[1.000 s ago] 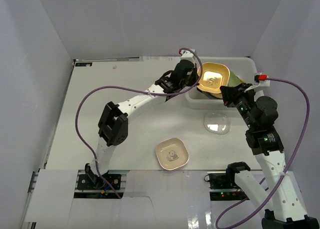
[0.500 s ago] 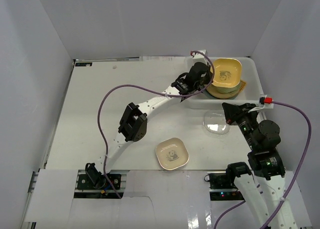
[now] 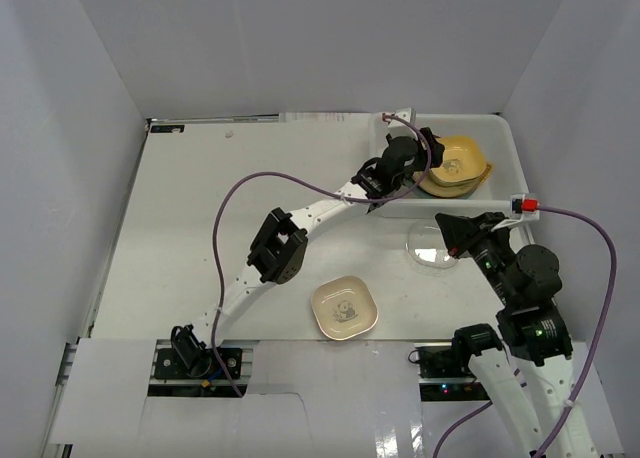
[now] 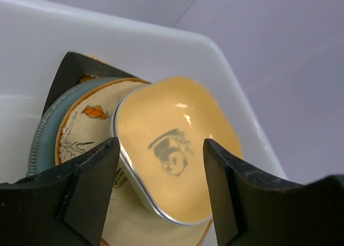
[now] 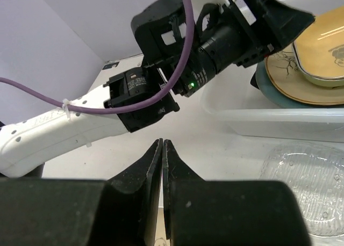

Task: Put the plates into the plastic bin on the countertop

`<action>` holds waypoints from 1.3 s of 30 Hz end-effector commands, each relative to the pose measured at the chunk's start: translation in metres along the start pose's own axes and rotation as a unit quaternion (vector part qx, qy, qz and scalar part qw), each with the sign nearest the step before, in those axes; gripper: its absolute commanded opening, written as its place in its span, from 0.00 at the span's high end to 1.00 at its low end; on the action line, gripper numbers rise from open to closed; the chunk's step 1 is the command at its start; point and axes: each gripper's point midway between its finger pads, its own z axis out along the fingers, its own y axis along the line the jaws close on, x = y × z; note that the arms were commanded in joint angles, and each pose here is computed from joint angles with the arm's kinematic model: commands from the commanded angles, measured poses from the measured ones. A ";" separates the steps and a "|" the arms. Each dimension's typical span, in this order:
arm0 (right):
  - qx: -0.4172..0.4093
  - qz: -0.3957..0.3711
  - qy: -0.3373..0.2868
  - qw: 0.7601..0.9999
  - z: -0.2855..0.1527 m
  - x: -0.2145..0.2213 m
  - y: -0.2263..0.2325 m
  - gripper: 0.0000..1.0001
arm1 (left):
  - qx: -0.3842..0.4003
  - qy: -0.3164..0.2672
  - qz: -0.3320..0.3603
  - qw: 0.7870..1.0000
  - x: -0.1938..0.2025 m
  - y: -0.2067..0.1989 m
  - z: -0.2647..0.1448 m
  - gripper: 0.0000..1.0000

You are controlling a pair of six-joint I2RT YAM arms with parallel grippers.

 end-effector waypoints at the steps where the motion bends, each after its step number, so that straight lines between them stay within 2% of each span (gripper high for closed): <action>1: -0.022 -0.001 0.022 1.000 0.007 0.013 0.004 0.92 | 0.065 -0.078 0.001 0.995 -0.095 -0.064 -0.030 0.24; 2: -0.018 -0.002 0.026 0.999 0.009 0.017 0.000 0.92 | 0.066 -0.079 0.011 0.995 -0.102 -0.067 -0.035 0.20; 3: -0.015 -0.005 0.031 0.999 0.011 0.020 -0.003 0.92 | 0.076 -0.096 0.029 0.992 -0.130 -0.081 -0.050 0.17; 4: -0.009 -0.008 0.043 0.999 0.015 0.026 -0.007 0.92 | 0.070 -0.084 0.046 0.993 -0.126 -0.076 -0.054 0.14; 5: -0.004 -0.015 0.054 0.998 0.017 0.031 -0.011 0.91 | 0.070 -0.083 0.057 0.992 -0.132 -0.077 -0.063 0.14; 6: 0.002 -0.017 0.071 0.997 0.019 0.040 -0.016 0.89 | 0.081 -0.101 0.072 0.989 -0.166 -0.092 -0.088 0.14; 7: 0.004 -0.018 0.094 0.995 0.024 0.051 -0.019 0.86 | 0.066 -0.063 0.093 0.991 -0.139 -0.072 -0.094 0.14; 8: 0.005 -0.015 0.107 0.994 0.026 0.058 -0.022 0.84 | 0.060 -0.049 0.102 0.992 -0.136 -0.064 -0.106 0.15; 9: 0.007 -0.014 0.122 0.992 0.028 0.070 -0.027 0.82 | 0.070 -0.067 0.092 0.991 -0.171 -0.076 -0.143 0.16; 10: 0.009 -0.011 0.136 0.991 0.032 0.080 -0.032 0.78 | 0.059 -0.053 0.088 0.993 -0.165 -0.064 -0.159 0.16; 11: 0.013 -0.008 0.141 0.990 0.034 0.087 -0.036 0.68 | 0.015 0.005 0.097 0.995 -0.113 -0.016 -0.174 0.17; 12: 0.015 -0.005 0.146 0.989 0.037 0.097 -0.042 0.63 | 0.002 0.019 0.089 0.996 -0.104 -0.001 -0.195 0.18; 13: 0.024 -0.003 0.154 0.988 0.040 0.105 -0.048 0.58 | 0.001 0.016 0.054 0.998 -0.120 0.000 -0.232 0.19; 14: 0.029 -0.003 0.161 0.987 0.042 0.112 -0.052 0.47 | -0.026 0.034 0.044 0.998 -0.106 0.021 -0.251 0.21; 15: 0.035 -0.006 0.166 0.985 0.044 0.117 -0.057 0.43 | -0.069 0.082 0.050 0.993 -0.064 0.063 -0.276 0.25; 16: 0.053 -0.015 0.181 0.982 0.047 0.128 -0.068 0.39 | -0.091 0.103 0.026 0.990 -0.062 0.075 -0.308 0.27; 19: 0.104 -0.046 0.198 0.974 0.050 0.142 -0.095 0.32 | -0.150 0.195 -0.002 0.969 -0.015 0.116 -0.373 0.30; 22: 0.143 -0.069 0.214 0.964 0.055 0.153 -0.114 0.31 | -0.186 0.271 -0.034 0.944 0.023 0.142 -0.422 0.25; 25: 0.175 -0.094 0.249 0.948 0.056 0.172 -0.132 0.32 | -0.196 0.337 -0.054 0.919 0.055 0.154 -0.452 0.16; 29: 0.208 -0.116 0.297 0.925 0.055 0.200 -0.145 0.39 | -0.177 0.412 -0.064 0.892 0.089 0.154 -0.471 0.12; 32: 0.199 -0.135 0.318 0.917 0.059 0.212 -0.135 0.41 | -0.180 0.419 -0.055 0.888 0.096 0.159 -0.473 0.12; 39: 0.243 -0.158 0.334 0.897 0.064 0.221 -0.141 0.41 | -0.188 0.404 -0.032 0.895 0.099 0.170 -0.466 0.12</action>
